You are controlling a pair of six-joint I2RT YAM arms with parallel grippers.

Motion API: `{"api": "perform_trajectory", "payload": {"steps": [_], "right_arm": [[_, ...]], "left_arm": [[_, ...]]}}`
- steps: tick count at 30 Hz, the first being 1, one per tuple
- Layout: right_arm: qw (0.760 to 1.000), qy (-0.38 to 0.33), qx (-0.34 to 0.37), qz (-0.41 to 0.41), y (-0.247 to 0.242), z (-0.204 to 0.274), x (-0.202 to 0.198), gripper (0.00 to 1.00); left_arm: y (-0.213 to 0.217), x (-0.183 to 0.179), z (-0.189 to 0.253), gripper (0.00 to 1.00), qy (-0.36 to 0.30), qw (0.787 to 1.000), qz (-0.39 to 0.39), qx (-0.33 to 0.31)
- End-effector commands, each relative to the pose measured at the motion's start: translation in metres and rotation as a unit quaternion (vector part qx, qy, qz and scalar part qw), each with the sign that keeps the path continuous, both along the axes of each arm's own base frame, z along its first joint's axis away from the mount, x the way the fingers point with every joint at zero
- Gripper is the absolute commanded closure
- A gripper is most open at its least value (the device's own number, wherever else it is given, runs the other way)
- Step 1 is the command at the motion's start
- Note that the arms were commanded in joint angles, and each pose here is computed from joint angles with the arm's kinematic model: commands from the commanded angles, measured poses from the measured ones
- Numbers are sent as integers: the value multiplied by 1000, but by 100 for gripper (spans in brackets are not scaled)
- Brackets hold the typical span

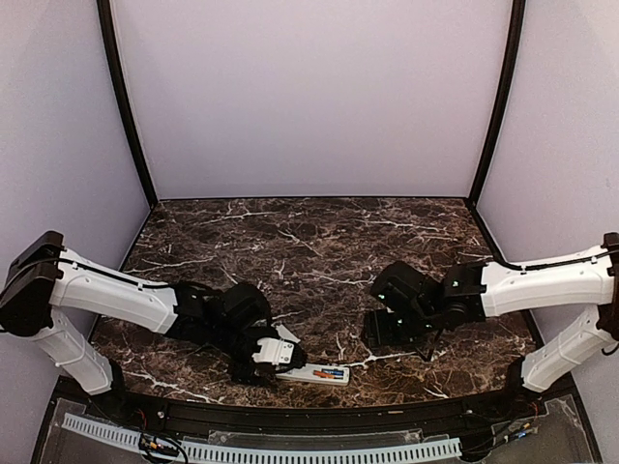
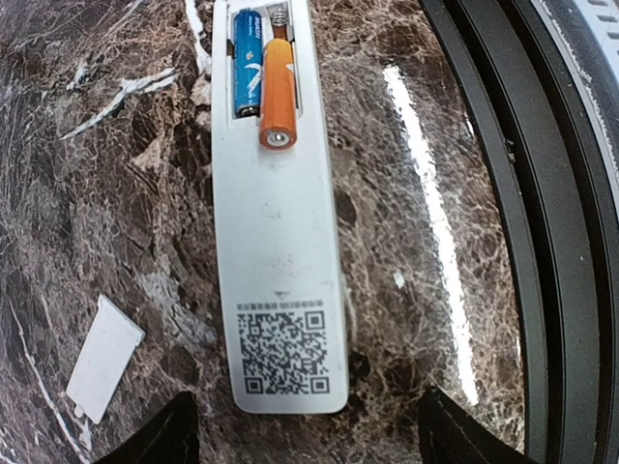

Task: Load the batteries into the remote control
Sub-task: Hold the remote control without the battery cover at the center of the board.

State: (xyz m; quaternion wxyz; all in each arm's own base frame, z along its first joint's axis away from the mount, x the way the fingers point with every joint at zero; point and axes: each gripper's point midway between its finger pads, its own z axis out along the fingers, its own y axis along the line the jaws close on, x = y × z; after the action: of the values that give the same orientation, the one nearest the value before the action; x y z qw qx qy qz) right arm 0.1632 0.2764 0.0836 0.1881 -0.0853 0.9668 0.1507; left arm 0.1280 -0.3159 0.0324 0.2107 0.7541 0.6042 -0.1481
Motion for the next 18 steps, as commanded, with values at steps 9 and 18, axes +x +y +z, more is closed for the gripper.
{"api": "perform_trajectory", "payload": {"steps": [9, 18], "right_arm": [[995, -75, 14, -59, -7, 33, 30, 1], [996, -31, 75, -46, -14, 22, 16, 1]], "left_arm": [[-2, -1, -17, 38, 32, 998, 27, 51], [-1, -11, -27, 57, 52, 993, 68, 81]]}}
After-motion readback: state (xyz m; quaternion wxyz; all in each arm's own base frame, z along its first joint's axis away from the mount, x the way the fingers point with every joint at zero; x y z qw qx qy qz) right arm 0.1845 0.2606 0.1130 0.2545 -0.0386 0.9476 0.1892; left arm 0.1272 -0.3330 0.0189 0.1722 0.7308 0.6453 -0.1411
